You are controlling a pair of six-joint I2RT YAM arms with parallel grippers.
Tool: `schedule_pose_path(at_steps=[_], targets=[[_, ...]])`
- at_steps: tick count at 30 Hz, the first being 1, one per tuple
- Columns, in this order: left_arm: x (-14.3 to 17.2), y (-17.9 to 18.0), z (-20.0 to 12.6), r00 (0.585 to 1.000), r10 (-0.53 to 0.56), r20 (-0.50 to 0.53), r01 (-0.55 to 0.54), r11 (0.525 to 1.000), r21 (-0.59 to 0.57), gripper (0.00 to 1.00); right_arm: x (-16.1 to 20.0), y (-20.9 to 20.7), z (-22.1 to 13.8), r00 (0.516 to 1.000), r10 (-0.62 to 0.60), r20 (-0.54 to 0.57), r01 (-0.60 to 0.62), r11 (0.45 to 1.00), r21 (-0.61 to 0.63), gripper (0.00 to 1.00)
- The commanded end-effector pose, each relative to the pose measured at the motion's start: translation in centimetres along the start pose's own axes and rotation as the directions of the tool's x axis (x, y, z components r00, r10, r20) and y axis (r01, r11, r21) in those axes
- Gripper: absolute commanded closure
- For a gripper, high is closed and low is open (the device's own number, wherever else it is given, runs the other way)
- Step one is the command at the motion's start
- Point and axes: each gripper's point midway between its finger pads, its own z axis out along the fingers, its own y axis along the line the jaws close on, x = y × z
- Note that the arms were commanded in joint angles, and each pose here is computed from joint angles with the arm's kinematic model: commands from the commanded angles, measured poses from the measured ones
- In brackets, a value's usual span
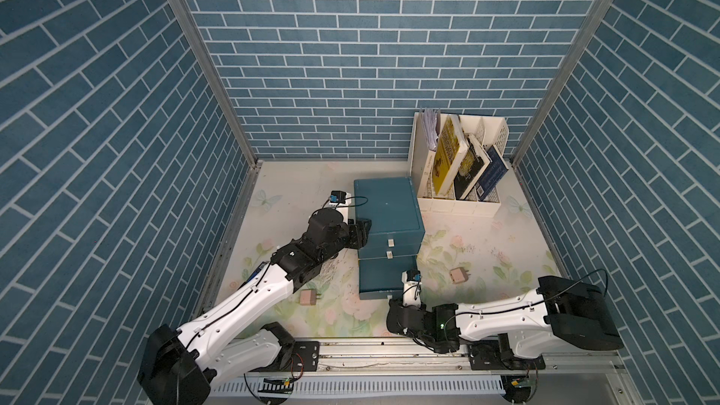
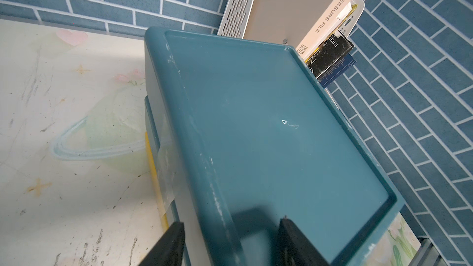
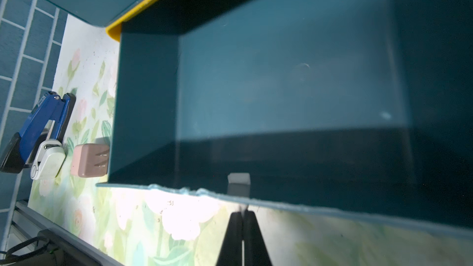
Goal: Place the plugs into the drawer by color
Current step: Open the drawer in the storage box, then pick up the plug from the center of the board.
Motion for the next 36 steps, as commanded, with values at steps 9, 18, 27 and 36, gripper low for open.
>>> schedule_pose_path(at_steps=[9, 18, 27, 36], targets=[[-0.4, -0.3, -1.4, 0.999, 0.0, -0.041, 0.0, 1.0, -0.006, 0.26, -3.4, 0.6, -4.0, 0.991, -0.12, 0.067, 0.111, 0.986, 0.122, 0.25], [-3.4, -1.5, -3.3, 1.0, -0.01, 0.027, 0.01, 1.0, 0.01, 0.25, -12.5, -7.1, -8.6, 0.985, -0.114, 0.132, 0.064, 0.939, 0.337, 0.24], [-2.7, -1.1, -3.2, 1.0, -0.017, 0.006, 0.017, 1.0, -0.002, 0.18, -17.2, -17.8, -7.9, 0.99, 0.085, 0.109, -0.124, 0.895, 0.429, 0.21], [-1.2, -0.1, -1.9, 0.999, -0.013, -0.034, 0.012, 0.999, -0.038, 0.16, -15.3, -22.0, -4.4, 0.981, 0.189, 0.031, -0.182, 0.867, 0.463, 0.24]])
